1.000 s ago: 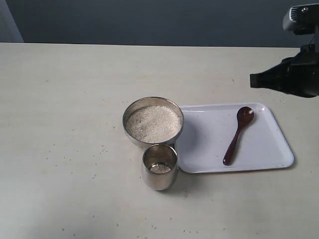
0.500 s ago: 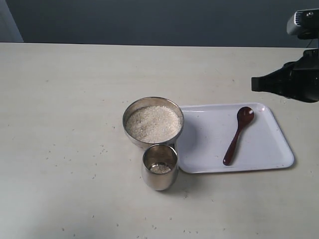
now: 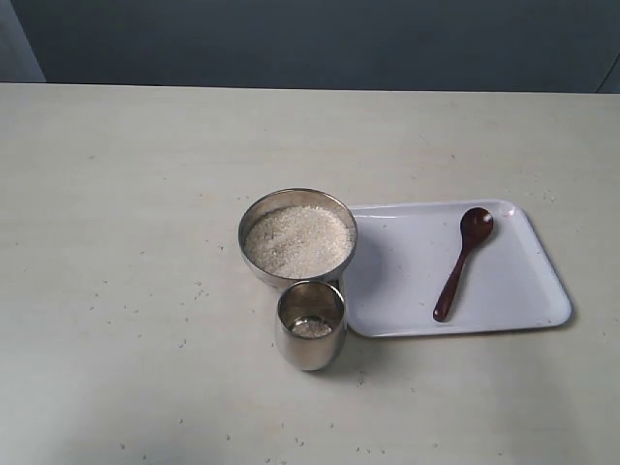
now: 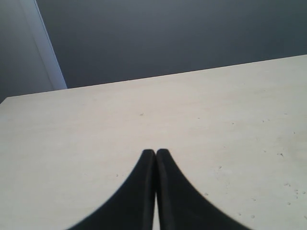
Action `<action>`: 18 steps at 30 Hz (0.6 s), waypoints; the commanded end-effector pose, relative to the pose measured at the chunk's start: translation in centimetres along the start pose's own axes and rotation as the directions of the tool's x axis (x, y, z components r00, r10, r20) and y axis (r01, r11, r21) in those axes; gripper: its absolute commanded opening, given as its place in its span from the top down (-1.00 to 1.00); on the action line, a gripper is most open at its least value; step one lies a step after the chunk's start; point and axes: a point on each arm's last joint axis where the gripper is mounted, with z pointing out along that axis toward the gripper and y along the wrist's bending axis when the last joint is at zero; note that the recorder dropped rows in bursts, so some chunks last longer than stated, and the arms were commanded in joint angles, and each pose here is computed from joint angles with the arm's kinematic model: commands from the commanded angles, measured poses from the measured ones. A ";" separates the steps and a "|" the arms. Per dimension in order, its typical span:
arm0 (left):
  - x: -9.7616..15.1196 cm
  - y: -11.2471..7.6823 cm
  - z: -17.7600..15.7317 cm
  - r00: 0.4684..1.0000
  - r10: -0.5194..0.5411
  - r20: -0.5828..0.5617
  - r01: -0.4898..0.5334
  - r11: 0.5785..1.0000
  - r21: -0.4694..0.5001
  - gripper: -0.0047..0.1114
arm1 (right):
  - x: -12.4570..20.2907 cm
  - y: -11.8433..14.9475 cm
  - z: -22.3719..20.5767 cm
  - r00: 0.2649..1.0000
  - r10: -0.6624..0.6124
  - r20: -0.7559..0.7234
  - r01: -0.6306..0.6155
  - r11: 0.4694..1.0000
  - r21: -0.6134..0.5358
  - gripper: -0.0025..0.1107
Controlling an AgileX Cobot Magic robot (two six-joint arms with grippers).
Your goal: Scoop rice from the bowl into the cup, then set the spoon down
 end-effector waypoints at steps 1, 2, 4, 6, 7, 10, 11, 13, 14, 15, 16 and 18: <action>-0.2 0.0 -0.1 1.000 -0.005 0.010 0.005 1.000 0.003 0.91 | 3.6 -2.1 -3.3 0.997 0.056 0.060 -0.063 0.990 0.129 0.96; -0.2 0.0 -0.1 1.000 -0.005 0.010 0.005 1.000 0.003 0.91 | 4.4 -2.4 -3.7 0.996 0.062 0.065 -0.071 0.985 0.154 0.96; -0.2 0.0 -0.1 1.000 -0.005 0.010 0.005 1.000 0.003 0.91 | 6.3 -2.7 -4.7 0.995 0.071 0.075 -0.084 0.978 0.193 0.96; -0.2 0.0 -0.1 1.000 -0.005 0.010 0.005 1.000 0.003 0.91 | 7.9 -2.8 -5.4 0.992 0.080 0.092 -0.098 0.972 0.212 0.96; -0.2 0.0 -0.1 1.000 -0.005 0.010 0.005 1.000 0.003 0.91 | 8.7 -2.8 -5.7 0.991 0.085 0.106 -0.107 0.970 0.219 0.96; -0.2 0.0 -0.1 1.000 -0.005 0.010 0.005 1.000 0.003 0.91 | 10.5 -2.7 -6.7 0.983 0.110 0.145 -0.141 0.965 0.221 0.96; -0.2 0.0 -0.1 1.000 -0.005 0.010 0.005 1.000 0.003 0.91 | 11.0 -2.6 -6.9 0.978 0.127 0.167 -0.162 0.963 0.215 0.96; -0.2 0.0 -0.1 1.000 -0.005 0.010 0.005 1.000 0.003 0.91 | 11.7 -2.4 -7.5 0.965 0.147 0.216 -0.191 0.961 0.201 0.96; -0.2 0.0 -0.1 1.000 -0.005 0.010 0.005 1.000 0.003 0.91 | 12.1 -2.4 -7.7 0.960 0.159 0.230 -0.206 0.959 0.196 0.96; -0.2 0.0 -0.1 1.000 -0.005 0.010 0.005 1.000 0.003 0.91 | 12.4 -2.4 -7.8 0.957 0.165 0.237 -0.213 0.958 0.194 0.96; -0.2 0.0 -0.1 1.000 -0.005 0.010 0.005 1.000 0.003 0.91 | 12.7 -2.3 -7.9 0.956 0.169 0.241 -0.218 0.956 0.195 0.96; -0.2 0.0 -0.1 1.000 -0.005 0.010 0.005 1.000 0.003 0.91 | 13.3 -2.3 -8.0 0.954 0.188 0.232 -0.235 0.952 0.194 0.96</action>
